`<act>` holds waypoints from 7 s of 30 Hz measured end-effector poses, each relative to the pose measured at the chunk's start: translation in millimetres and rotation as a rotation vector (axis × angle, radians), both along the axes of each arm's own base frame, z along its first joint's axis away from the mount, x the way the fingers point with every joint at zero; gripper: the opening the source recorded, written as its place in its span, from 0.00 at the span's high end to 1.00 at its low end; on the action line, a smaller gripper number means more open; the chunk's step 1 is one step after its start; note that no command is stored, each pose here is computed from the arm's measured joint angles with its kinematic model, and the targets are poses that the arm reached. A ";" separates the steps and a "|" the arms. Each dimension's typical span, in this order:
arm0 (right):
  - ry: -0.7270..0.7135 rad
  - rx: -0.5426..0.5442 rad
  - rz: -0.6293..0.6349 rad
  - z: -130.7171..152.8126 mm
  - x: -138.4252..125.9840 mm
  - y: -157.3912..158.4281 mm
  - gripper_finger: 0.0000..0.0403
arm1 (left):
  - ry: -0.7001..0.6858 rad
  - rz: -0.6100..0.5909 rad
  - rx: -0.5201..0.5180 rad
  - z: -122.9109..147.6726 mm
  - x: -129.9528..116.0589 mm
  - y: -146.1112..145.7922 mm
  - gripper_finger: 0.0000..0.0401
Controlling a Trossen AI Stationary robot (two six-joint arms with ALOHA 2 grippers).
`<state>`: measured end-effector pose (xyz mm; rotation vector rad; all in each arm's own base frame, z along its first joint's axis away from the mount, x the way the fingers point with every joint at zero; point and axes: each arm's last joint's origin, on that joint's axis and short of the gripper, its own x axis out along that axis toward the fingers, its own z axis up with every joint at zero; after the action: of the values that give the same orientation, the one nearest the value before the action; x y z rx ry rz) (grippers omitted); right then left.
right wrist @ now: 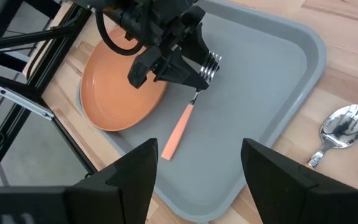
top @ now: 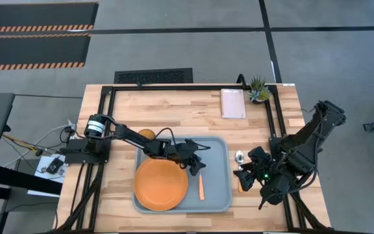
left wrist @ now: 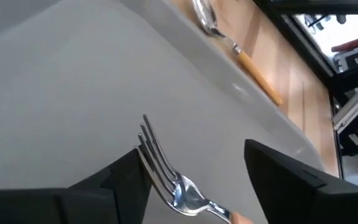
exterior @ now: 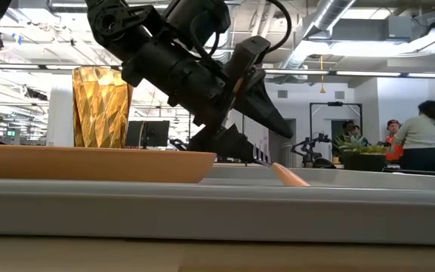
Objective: Pick and place plate/cup/fork/spoon on tray
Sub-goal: Put the orange fork on the serving tray to the right of the orange plate, then put the orange spoon on the serving tray to the right of the orange fork
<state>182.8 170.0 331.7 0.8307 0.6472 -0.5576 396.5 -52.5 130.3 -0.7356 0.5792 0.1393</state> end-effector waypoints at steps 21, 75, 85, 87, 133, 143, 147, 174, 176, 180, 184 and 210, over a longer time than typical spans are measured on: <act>-0.001 0.000 0.002 0.1 0.1 0.2 0.37 | 0.064 -0.021 0.151 13.6 10.7 2.5 0.37; 0.560 0.297 -0.289 -200.7 10.3 -11.2 0.78 | -0.374 -0.129 -0.040 164.3 30.6 34.7 0.40; 0.542 0.299 -0.303 -198.6 11.6 -10.1 0.92 | -0.334 -0.117 -0.028 160.3 29.9 35.2 0.40; 0.529 0.283 -0.320 -192.7 10.8 -8.9 0.92 | -0.297 -0.095 -0.019 156.8 29.1 36.3 0.40; 0.271 0.037 -0.067 -111.9 46.3 -30.4 0.85 | -0.107 0.059 -0.129 81.1 55.6 67.0 0.65; 0.243 0.025 -0.033 -110.7 49.3 -28.9 0.85 | -0.109 0.039 -0.129 81.4 55.6 66.8 0.95; 0.240 0.023 -0.021 -110.4 50.7 -29.5 0.85 | -0.114 0.016 -0.126 82.2 55.6 65.8 0.99; 0.230 0.184 0.053 -110.9 -7.7 37.5 0.31 | -0.145 -0.270 -0.057 83.0 54.5 54.0 1.00; 0.232 0.200 0.042 -111.1 -13.8 41.5 0.31 | -0.136 -0.251 -0.018 81.9 54.3 53.1 1.00; 0.232 0.203 0.009 -111.8 -20.1 43.1 0.32 | -0.121 -0.311 0.023 70.2 57.4 48.9 1.00; 0.225 0.197 -0.008 -111.9 -19.2 41.6 0.32 | -0.041 -0.358 -0.052 35.1 62.4 45.8 1.00; 0.220 0.187 -0.025 -112.0 -14.8 37.6 0.32 | 0.032 -0.323 -0.035 3.4 66.3 47.0 1.00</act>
<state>168.0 207.7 219.7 0.9615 0.9014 -0.6228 462.8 -5.4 133.7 -0.6655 0.7249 -0.1590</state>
